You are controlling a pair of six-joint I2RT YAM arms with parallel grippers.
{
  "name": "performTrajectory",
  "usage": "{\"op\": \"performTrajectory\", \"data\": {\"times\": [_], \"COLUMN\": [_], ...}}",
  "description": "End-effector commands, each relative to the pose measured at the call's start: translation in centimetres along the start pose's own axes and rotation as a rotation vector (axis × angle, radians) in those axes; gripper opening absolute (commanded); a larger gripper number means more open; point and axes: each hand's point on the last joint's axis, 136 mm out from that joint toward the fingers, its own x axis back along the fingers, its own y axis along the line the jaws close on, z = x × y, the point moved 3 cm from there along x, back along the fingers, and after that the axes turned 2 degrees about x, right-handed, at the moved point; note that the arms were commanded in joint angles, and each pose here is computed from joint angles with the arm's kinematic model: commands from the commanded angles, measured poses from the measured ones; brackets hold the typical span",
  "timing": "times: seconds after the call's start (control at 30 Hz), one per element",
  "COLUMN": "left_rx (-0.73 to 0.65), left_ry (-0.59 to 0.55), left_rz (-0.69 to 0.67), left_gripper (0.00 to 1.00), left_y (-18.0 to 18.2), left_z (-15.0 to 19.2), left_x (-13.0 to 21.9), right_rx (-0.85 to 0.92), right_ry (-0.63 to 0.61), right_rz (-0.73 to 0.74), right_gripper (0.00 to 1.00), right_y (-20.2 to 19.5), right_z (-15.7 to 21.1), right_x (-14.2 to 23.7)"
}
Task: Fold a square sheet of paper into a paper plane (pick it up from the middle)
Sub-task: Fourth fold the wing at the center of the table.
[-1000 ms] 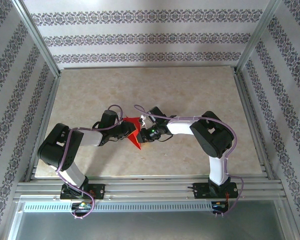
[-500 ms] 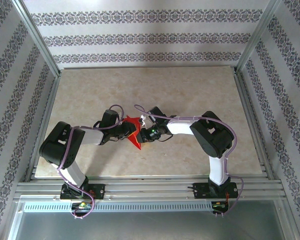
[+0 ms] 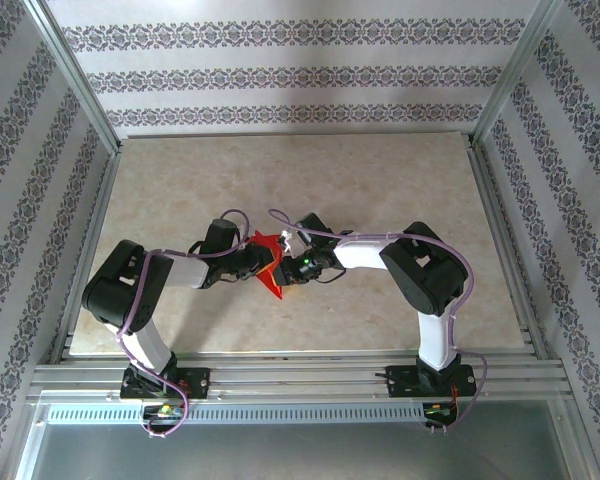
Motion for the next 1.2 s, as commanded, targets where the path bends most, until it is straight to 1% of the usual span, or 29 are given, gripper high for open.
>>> {"op": "performTrajectory", "data": {"times": [0.0, 0.2, 0.37, 0.5, 0.6, 0.73, 0.83, 1.17], "left_rx": [-0.013, 0.004, 0.015, 0.019, 0.019, 0.019, 0.021, 0.026], "left_ry": [0.018, 0.024, 0.031, 0.035, 0.034, 0.033, 0.032, 0.031], "left_rz": [0.002, -0.029, -0.050, -0.052, -0.052, -0.051, -0.051, -0.056], "left_gripper": [0.20, 0.20, 0.20, 0.20, 0.20, 0.18, 0.17, 0.15], "left_y": [-0.1, 0.8, 1.4, 1.7, 1.7, 1.7, 1.7, 1.9], "left_z": [-0.2, 0.0, 0.4, 0.5, 0.5, 0.5, 0.5, 0.6], "left_x": [-0.3, -0.5, -0.6, -0.7, -0.7, -0.6, -0.6, -0.5], "right_rx": [-0.071, -0.076, -0.081, -0.097, -0.118, -0.189, -0.262, -0.285], "right_ry": [0.045, 0.009, -0.079, -0.162, -0.194, -0.215, -0.223, -0.182], "right_rz": [0.066, 0.041, 0.012, 0.011, 0.020, 0.030, 0.037, -0.018], "right_gripper": [0.24, 0.28, 0.36, 0.37, 0.36, 0.31, 0.26, 0.27], "right_y": [-2.5, -1.6, -0.2, 0.3, 0.6, 0.6, -0.2, -0.4], "right_z": [1.4, 0.7, -0.3, -0.7, -1.0, -1.7, -2.3, -3.4], "right_x": [-0.8, 0.1, 2.5, 4.7, 5.5, 5.2, 4.3, 2.3]}}
